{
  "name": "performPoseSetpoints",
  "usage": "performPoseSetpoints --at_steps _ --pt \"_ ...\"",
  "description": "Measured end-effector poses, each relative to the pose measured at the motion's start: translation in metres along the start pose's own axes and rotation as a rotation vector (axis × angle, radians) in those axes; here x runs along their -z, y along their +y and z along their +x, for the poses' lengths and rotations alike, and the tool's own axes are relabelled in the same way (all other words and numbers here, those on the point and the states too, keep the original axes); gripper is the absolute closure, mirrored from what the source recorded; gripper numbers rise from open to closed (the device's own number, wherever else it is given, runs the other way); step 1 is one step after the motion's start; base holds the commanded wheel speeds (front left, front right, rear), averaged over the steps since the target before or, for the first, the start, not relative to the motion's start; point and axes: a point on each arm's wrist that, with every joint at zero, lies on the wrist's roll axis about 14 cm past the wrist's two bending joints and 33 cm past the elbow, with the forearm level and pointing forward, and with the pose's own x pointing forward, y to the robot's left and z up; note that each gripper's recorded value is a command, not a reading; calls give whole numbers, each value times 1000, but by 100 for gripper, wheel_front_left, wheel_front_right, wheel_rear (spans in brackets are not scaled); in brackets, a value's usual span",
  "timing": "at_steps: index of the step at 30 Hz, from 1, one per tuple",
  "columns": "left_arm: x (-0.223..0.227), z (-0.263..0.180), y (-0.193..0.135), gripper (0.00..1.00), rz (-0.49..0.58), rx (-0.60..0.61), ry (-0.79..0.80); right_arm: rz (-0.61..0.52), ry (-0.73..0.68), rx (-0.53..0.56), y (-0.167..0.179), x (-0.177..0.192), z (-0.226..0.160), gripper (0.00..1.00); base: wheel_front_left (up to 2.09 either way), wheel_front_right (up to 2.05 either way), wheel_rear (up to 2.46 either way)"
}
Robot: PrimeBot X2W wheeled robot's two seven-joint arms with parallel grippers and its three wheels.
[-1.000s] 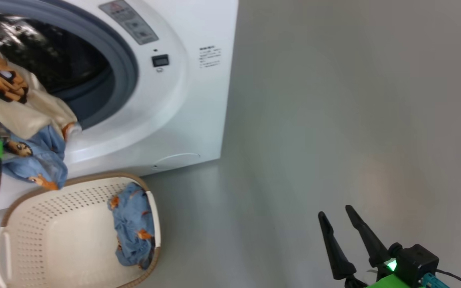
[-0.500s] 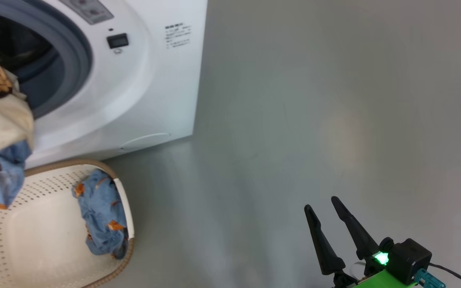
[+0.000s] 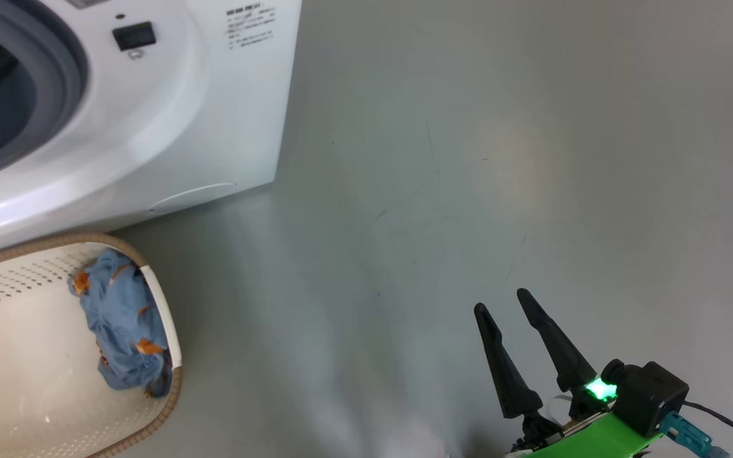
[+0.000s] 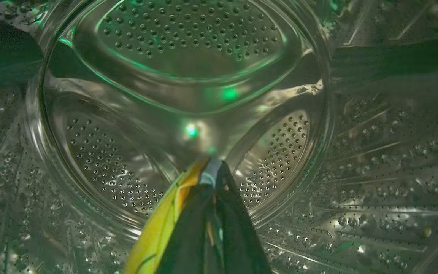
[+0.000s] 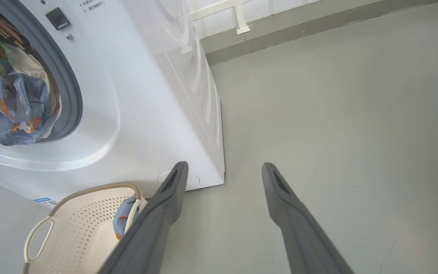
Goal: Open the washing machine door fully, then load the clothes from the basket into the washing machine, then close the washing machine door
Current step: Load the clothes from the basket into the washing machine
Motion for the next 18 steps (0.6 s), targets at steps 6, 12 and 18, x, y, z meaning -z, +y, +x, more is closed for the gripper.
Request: performPoseSetpoints --at_steps 6,12,18 --pt "27 -13 -2 0 36 11 58 6 1 -1 1 1 1 0 0 0 0" --pt "47 -23 2 0 48 -1 123 10 2 -4 2 1 1 0 0 0 0" --pt "61 -30 1 0 59 9 171 17 3 -9 3 2 2 0 0 0 0"
